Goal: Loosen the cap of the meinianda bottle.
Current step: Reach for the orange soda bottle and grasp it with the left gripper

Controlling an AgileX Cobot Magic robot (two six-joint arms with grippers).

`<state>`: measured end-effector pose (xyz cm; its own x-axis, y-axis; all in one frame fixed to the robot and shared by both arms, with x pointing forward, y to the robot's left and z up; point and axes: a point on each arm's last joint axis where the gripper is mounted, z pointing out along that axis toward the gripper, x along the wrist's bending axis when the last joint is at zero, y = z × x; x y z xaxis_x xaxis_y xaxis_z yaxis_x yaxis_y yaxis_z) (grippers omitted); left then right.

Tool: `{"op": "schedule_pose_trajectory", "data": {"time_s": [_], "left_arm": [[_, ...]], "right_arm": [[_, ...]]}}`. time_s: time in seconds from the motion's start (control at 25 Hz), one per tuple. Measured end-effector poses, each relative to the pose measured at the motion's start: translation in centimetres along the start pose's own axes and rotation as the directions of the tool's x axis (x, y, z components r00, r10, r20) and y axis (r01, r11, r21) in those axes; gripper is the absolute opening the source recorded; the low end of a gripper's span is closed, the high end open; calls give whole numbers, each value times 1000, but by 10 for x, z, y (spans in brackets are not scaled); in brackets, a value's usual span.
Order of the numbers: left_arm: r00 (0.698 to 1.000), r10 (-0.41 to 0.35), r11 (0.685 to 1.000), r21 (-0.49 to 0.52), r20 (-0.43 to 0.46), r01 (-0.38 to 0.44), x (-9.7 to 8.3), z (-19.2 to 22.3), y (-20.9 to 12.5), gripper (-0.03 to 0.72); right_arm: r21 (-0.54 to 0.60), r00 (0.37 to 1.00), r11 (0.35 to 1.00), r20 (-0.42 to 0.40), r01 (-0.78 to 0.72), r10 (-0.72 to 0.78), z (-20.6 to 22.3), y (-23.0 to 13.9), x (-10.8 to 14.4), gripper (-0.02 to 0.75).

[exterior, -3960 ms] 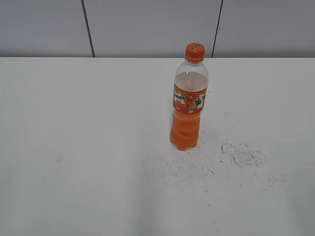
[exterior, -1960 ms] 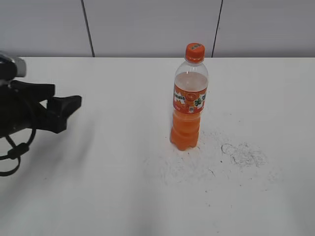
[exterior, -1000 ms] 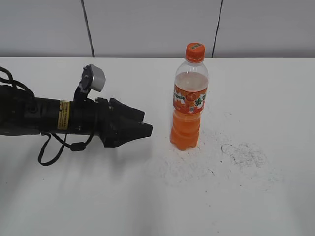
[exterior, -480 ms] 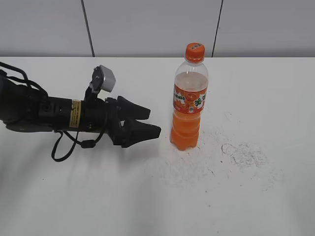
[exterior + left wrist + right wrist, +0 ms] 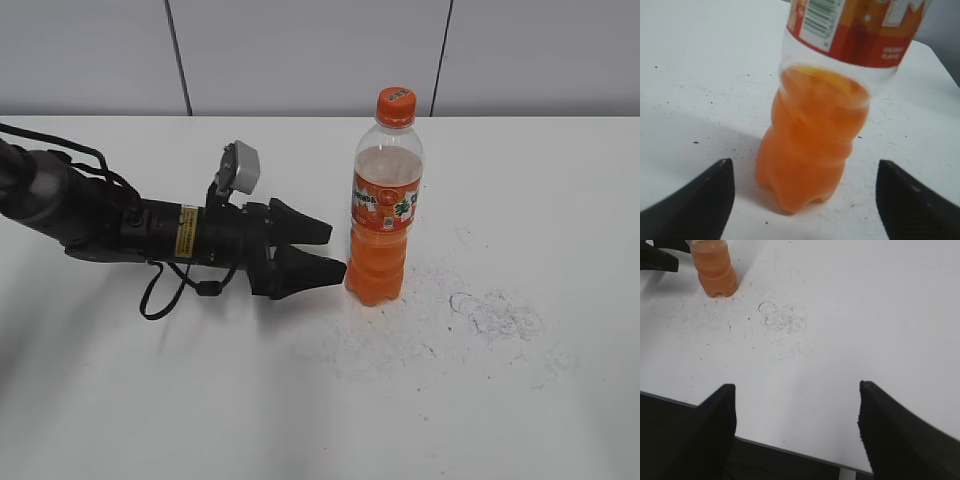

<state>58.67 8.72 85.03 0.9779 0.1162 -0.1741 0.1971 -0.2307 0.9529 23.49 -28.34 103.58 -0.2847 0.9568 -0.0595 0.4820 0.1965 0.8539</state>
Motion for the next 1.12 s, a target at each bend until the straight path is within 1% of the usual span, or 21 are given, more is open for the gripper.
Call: {"op": "schedule_pose_trajectory", "data": {"time_s": [0.08, 0.2, 0.32, 0.52, 0.76, 0.92, 1.12], "left_arm": [[1000, 10, 1000, 4, 14, -10, 1, 6, -1, 692], [998, 49, 999, 11, 51, -50, -2, 19, 3, 692], [994, 94, 995, 39, 53, -96, -5, 34, 10, 692], [990, 131, 988, 72, 43, -134, -6, 49, 15, 692], [993, 114, 993, 37, 34, -115, 3, 60, 8, 692], [993, 113, 993, 15, 43, -114, 1, 67, 10, 689], [992, 113, 993, 13, 49, -113, -3, 72, 11, 682]], "right_arm": [[0, 1000, 1000, 0, 0, 0, 0, 0, 0, 565], [0, 1000, 1000, 0, 0, 0, 0, 0, 0, 565], [0, 1000, 1000, 0, 0, 0, 0, 0, 0, 565], [0, 1000, 1000, 0, 0, 0, 0, 0, 0, 565], [0, 1000, 1000, 0, 0, 0, 0, 0, 0, 565], [0, 1000, 1000, 0, 0, 0, 0, 0, 0, 565], [0, 1000, 1000, 0, 0, 0, 0, 0, 0, 565]]}}
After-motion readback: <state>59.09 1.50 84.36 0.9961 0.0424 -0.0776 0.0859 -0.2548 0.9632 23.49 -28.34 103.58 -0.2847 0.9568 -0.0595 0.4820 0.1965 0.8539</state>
